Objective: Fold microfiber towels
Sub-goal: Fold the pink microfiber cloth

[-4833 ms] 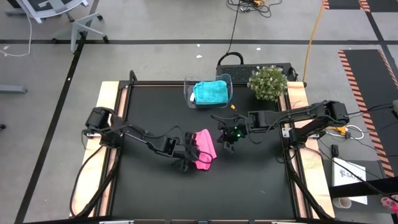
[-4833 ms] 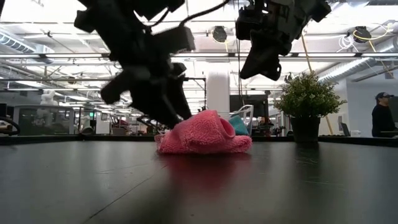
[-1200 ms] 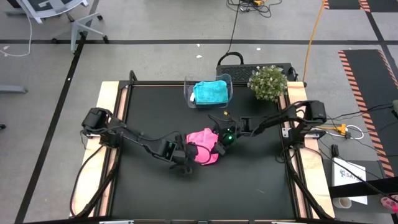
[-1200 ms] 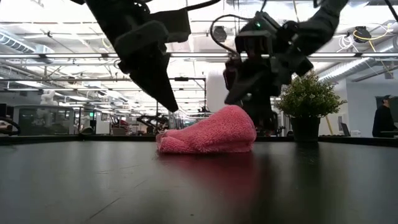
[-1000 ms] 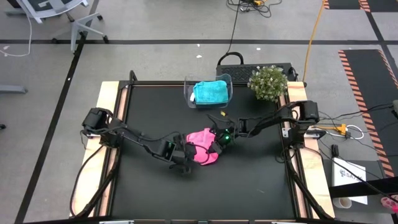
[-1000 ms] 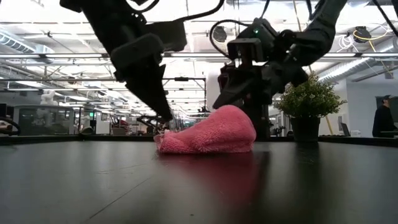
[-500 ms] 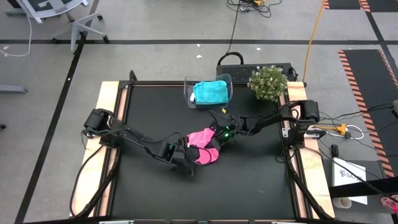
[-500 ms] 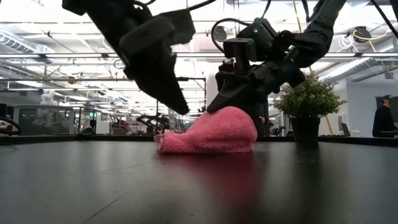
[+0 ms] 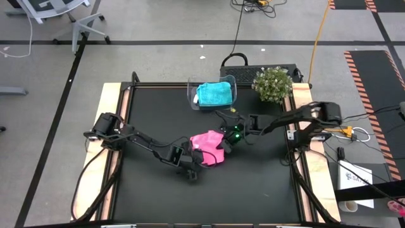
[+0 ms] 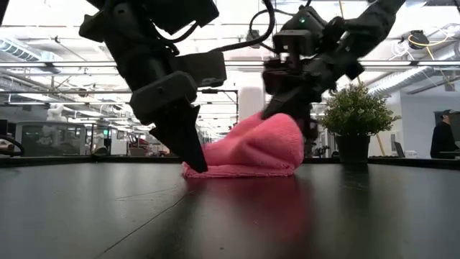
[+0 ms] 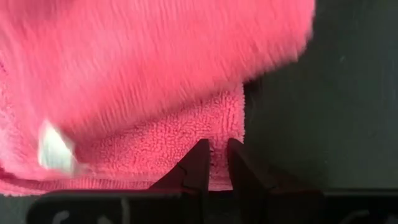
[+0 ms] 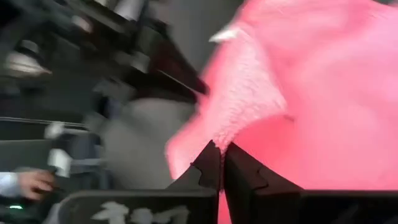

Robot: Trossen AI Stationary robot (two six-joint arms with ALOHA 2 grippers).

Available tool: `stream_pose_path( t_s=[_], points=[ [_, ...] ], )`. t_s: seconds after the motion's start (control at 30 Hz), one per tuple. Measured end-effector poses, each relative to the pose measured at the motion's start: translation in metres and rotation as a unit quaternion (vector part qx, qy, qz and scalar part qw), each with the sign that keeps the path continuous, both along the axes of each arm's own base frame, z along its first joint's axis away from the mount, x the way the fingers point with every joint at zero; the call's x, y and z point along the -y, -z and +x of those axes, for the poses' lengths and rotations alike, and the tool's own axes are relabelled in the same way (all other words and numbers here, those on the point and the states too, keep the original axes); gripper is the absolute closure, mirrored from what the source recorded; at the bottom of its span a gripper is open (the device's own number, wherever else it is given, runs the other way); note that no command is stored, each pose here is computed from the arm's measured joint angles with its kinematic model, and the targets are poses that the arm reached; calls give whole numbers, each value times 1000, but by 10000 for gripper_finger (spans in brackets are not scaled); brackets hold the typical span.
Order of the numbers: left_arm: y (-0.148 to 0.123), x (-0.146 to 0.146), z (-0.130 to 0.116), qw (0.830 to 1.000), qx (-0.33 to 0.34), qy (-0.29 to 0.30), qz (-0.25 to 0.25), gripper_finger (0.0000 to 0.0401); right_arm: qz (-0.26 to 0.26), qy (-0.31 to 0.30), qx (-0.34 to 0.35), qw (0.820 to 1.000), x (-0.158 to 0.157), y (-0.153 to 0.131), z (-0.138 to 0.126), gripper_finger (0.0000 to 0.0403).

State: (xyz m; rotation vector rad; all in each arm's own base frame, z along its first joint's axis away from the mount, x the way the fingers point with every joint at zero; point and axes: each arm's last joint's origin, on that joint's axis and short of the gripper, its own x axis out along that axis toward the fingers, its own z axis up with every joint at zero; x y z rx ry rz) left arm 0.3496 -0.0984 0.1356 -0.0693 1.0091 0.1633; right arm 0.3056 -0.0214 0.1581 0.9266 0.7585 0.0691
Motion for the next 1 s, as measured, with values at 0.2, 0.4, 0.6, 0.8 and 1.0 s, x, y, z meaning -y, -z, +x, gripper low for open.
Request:
stream_pose_path(
  t_s=[0.2,0.4,0.6,0.8,1.0],
  points=[
    [-1,-2,1,1000,2,-4,-2,338,-70,21,-107,992,0,-19,-38,402],
    [0,-2,1,1000,2,-8,-4,338,-138,66,-197,968,0,-42,-82,402],
    [0,-2,1,1000,3,-14,-8,339,-227,89,-195,950,2,-61,-106,402],
    [0,-2,1,1000,3,-18,-10,339,-230,96,-214,945,4,-66,-120,389],
    [0,-2,1,1000,1,-18,-10,339,-226,85,-259,935,4,-60,-125,354]
  ],
)
